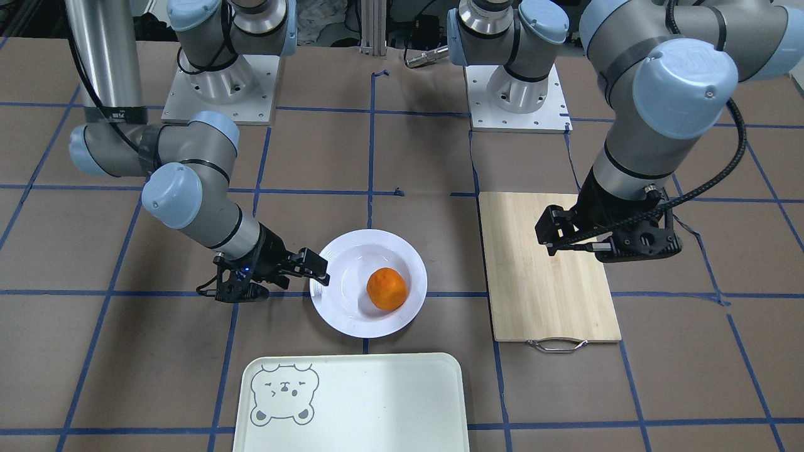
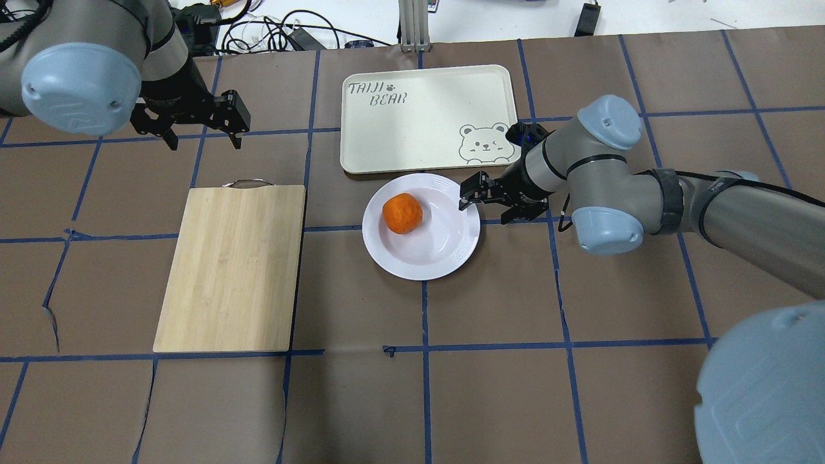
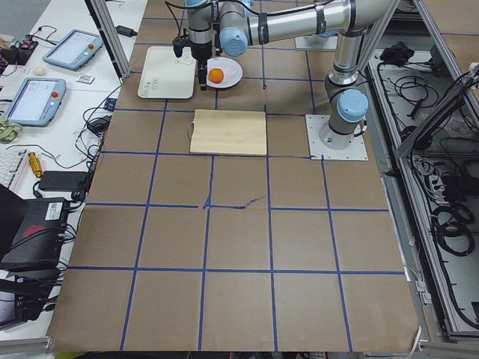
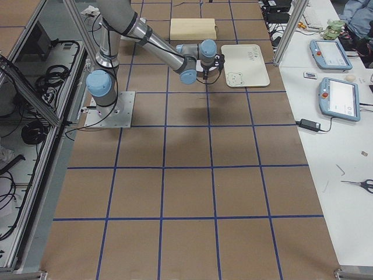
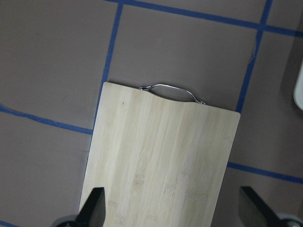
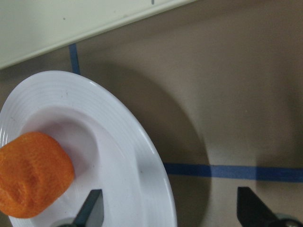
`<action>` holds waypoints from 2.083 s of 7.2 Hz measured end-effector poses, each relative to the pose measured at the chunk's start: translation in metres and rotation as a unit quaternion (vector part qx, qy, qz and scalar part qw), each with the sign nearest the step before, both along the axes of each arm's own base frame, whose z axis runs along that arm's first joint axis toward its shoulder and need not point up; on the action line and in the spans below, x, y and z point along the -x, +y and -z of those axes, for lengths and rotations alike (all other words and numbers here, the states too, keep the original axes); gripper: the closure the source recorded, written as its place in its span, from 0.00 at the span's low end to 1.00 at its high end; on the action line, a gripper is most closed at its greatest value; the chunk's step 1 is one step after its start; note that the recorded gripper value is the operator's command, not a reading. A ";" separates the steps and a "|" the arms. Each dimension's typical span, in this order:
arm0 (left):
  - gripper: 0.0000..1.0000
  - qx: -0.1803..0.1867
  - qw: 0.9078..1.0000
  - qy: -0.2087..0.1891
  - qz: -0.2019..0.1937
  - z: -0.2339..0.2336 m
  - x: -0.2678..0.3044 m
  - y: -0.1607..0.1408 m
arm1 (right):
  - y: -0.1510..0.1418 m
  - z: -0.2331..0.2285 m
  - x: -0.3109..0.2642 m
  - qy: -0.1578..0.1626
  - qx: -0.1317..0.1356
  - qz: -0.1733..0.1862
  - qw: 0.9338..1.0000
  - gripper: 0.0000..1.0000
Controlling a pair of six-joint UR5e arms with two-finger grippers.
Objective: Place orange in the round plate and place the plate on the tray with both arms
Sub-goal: 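Grip the rim of the white plate with the right gripper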
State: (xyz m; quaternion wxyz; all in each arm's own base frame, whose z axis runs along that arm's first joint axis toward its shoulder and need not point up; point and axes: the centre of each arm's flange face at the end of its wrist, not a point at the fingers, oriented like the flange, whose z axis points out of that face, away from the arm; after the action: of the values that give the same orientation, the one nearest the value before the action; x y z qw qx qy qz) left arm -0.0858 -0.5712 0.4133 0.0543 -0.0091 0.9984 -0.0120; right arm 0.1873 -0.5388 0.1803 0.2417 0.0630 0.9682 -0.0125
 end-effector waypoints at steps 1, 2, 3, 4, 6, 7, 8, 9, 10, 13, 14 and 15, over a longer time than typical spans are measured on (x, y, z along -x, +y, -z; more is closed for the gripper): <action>0.00 0.008 1.000 0.018 0.011 -0.010 0.004 0.005 | 0.003 0.008 -0.013 0.000 -0.001 -0.004 1.000 0.00; 0.00 0.019 0.999 0.041 0.014 -0.022 0.007 0.011 | 0.007 0.011 -0.027 0.000 0.003 -0.008 1.000 0.05; 0.00 0.014 0.998 0.054 0.012 -0.034 0.009 0.024 | 0.009 0.012 -0.033 0.000 0.003 -0.007 1.000 0.16; 0.00 -0.003 0.998 0.060 0.007 -0.045 0.012 0.042 | 0.010 0.013 -0.036 -0.001 0.002 -0.006 1.000 0.22; 0.00 -0.017 0.998 0.062 0.005 -0.060 0.015 0.071 | 0.011 0.014 -0.038 -0.003 -0.004 0.000 1.000 0.56; 0.00 -0.024 0.998 0.062 0.004 -0.057 0.015 0.080 | 0.012 0.014 -0.038 -0.003 -0.009 0.008 1.000 0.70; 0.00 -0.029 0.998 0.063 0.004 -0.052 0.015 0.085 | 0.012 0.014 -0.038 -0.001 -0.011 0.013 1.000 0.85; 0.00 -0.030 0.998 0.063 0.003 -0.049 0.015 0.086 | 0.011 0.014 -0.038 0.001 -0.012 0.016 1.000 0.96; 0.00 -0.030 0.998 0.063 0.003 -0.048 0.014 0.086 | 0.010 0.012 -0.038 0.003 -0.013 0.019 1.000 0.99; 0.00 -0.028 0.998 0.063 0.001 -0.049 0.012 0.085 | -0.009 -0.007 -0.034 0.000 -0.005 0.033 0.999 1.00; 0.00 -0.028 0.998 0.063 0.001 -0.049 0.012 0.085 | -0.021 -0.018 -0.028 -0.003 0.000 0.040 0.999 1.00; 0.00 -0.028 0.998 0.063 0.001 -0.049 0.012 0.085 | -0.035 -0.029 -0.020 -0.006 0.006 0.047 0.999 1.00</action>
State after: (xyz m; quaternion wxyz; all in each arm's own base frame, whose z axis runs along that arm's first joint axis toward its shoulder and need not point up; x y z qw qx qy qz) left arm -0.0979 -0.4858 0.4620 -0.0086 -0.0072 0.9998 0.0168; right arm 0.2069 -0.5733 0.2091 0.2466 0.1071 0.9627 -0.0295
